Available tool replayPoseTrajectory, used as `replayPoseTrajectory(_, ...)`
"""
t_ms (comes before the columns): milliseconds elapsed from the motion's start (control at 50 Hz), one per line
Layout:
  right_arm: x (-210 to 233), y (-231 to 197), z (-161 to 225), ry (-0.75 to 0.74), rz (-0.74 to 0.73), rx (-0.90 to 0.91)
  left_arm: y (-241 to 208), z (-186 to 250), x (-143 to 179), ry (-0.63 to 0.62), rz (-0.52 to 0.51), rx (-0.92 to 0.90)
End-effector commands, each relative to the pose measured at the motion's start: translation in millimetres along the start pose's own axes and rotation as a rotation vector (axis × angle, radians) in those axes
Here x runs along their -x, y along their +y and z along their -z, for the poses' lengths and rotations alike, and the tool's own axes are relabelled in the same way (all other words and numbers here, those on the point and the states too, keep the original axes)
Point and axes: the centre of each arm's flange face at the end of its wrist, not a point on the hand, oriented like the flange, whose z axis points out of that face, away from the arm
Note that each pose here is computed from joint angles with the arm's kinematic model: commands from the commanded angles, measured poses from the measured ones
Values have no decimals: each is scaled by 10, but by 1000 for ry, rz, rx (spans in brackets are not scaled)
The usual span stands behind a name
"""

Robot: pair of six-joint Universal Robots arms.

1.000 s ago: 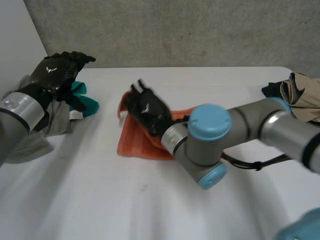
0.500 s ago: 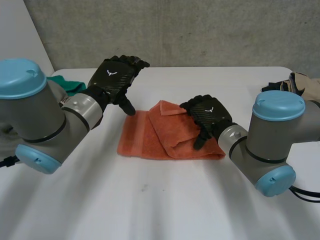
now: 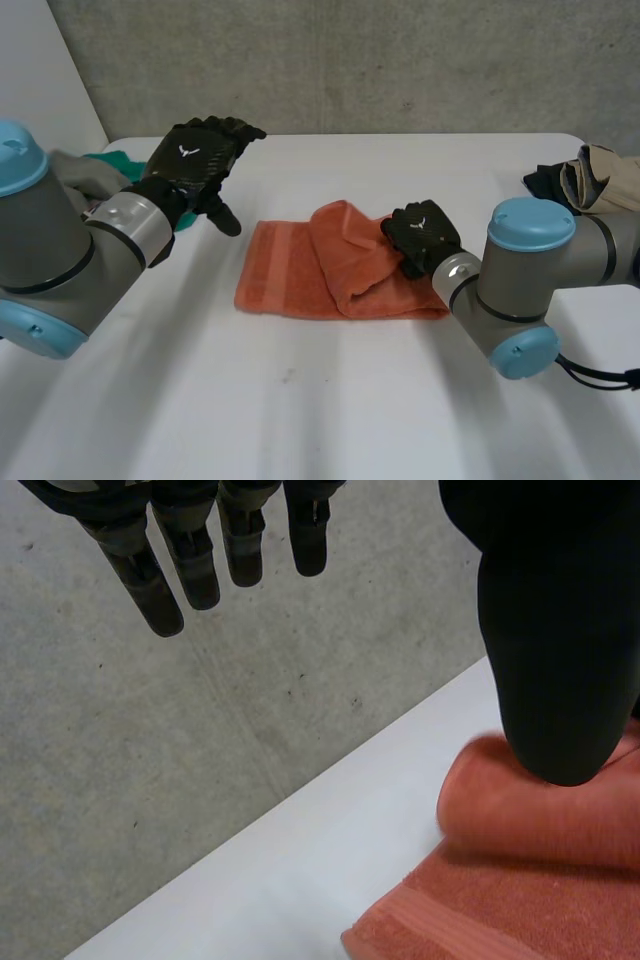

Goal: Fold the laundry.

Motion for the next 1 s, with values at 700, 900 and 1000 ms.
replayPoseTrajectory(700,471,-1165,275,-158,-30,-333,-248,220,518,-104,57,-88)
replayPoseTrajectory(900,159,-478,366,-46,-109,57,161,-49,-320,185,98,39)
replayPoseTrajectory(1000,209,-240,433,-71,-120,141,500,-253,-580,246,51,119)
